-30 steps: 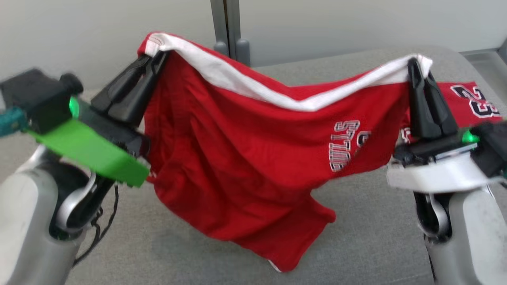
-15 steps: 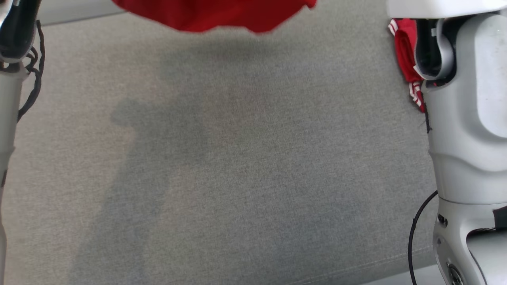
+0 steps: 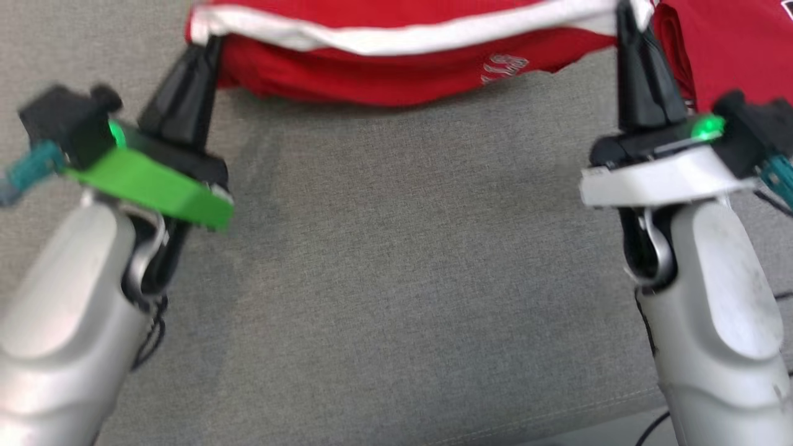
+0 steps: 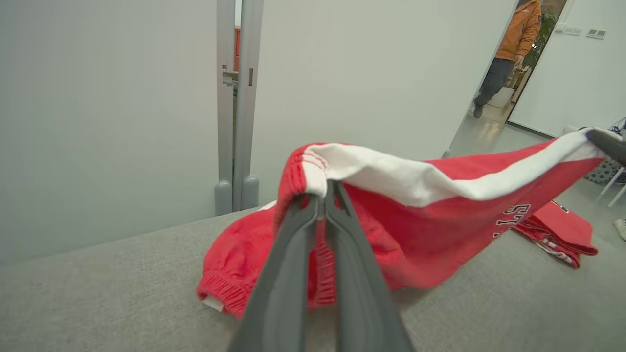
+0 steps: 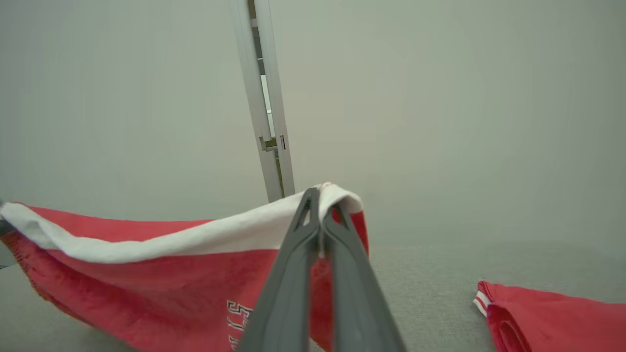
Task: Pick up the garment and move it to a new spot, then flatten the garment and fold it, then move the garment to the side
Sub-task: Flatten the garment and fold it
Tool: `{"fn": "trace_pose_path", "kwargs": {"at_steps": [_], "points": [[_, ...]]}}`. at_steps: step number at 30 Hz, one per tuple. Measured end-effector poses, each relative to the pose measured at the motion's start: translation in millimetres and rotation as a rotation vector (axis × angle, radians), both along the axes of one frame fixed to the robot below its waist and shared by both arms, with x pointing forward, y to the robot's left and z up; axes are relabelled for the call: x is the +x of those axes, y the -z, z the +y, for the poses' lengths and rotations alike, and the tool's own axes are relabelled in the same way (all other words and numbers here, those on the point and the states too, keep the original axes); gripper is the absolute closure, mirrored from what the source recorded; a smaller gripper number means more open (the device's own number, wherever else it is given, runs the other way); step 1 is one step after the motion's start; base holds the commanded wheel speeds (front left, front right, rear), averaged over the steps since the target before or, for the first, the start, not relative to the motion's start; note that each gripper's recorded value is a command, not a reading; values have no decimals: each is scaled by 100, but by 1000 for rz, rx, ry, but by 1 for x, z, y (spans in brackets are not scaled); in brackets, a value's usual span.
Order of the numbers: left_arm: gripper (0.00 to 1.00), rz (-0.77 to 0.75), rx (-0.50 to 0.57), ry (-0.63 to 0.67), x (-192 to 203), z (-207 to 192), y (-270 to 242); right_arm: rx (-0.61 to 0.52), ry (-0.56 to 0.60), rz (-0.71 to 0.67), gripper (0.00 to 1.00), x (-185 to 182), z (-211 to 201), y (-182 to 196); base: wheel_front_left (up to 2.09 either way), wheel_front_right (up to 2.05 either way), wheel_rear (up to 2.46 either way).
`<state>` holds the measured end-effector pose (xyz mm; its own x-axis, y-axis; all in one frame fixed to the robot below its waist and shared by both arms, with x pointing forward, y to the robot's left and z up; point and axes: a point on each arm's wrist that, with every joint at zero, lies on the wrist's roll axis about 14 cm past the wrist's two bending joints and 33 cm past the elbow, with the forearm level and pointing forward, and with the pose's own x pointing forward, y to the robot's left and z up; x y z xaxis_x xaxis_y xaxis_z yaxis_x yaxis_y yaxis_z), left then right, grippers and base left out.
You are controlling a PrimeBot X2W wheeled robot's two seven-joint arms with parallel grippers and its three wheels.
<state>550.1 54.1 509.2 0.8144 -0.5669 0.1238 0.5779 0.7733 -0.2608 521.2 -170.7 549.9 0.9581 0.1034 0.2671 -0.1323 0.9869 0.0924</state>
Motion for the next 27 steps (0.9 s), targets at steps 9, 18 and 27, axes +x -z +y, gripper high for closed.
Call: {"fn": "trace_pose_path", "kwargs": {"at_steps": [9, 18, 27], "points": [[100, 29, -140, -46, -83, 4, -14, 50, 87, -15, 100, -71, -27, -8, 0, 0, 0], [100, -5, -159, -66, -165, 9, -45, 33, 110, -137, 100, -141, -31, -56, 0, 0, 0], [100, 162, -165, -71, -201, 4, -15, 21, 136, -31, 100, -162, -37, -25, 0, 0, 0]]}}
